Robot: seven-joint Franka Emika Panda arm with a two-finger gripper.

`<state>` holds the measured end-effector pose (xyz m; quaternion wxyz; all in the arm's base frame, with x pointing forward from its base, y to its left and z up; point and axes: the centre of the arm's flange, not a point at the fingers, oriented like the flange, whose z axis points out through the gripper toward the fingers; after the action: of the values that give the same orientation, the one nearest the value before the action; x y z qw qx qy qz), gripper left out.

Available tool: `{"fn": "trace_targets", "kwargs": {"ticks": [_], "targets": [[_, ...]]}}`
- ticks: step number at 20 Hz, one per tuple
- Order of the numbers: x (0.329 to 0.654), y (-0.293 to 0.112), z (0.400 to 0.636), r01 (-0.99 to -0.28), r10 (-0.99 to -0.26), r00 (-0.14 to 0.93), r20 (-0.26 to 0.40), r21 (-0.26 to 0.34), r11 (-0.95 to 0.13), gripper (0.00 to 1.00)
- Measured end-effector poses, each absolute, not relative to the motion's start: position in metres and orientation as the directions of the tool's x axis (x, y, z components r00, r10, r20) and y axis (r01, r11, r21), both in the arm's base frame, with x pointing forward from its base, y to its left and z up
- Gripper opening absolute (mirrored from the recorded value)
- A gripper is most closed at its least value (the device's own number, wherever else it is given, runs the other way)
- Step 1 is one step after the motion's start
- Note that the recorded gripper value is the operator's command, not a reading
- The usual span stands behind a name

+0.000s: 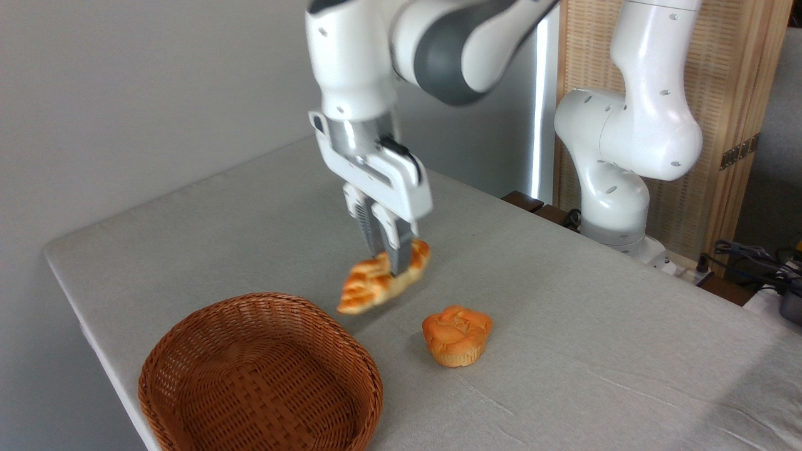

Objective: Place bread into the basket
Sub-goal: 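Carry the braided roll over the wicker basket and lower it inside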

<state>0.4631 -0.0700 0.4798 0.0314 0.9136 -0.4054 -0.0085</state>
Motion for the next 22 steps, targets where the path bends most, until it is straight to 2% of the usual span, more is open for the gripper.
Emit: {"fn": "trace_targets", "kwargs": {"ticks": [3, 6, 8, 13, 14, 15, 16, 17, 22], "targets": [[0.501, -0.076, 0.518, -0.745, -0.744, 0.667, 0.047, 0.038, -0.666, 0.41], [0.552, -0.085, 0.538, -0.75, -0.747, 0.66, 0.083, 0.014, -0.661, 0.42], [0.58, -0.089, 0.536, -0.751, -0.747, 0.658, 0.093, 0.01, -0.66, 0.45], [0.627, -0.097, 0.499, -0.75, -0.746, 0.656, 0.117, -0.007, -0.661, 0.5], [0.634, -0.099, 0.494, -0.749, -0.745, 0.653, 0.138, -0.024, -0.662, 0.53], [0.641, -0.101, 0.49, -0.747, -0.743, 0.65, 0.158, -0.042, -0.663, 0.69], [0.645, -0.101, 0.487, -0.746, -0.742, 0.648, 0.171, -0.053, -0.664, 0.95], [0.648, -0.102, 0.485, -0.745, -0.741, 0.647, 0.177, -0.058, -0.664, 1.0], [0.648, -0.107, 0.483, -0.751, -0.747, 0.64, 0.178, -0.058, -0.658, 1.0]]}}
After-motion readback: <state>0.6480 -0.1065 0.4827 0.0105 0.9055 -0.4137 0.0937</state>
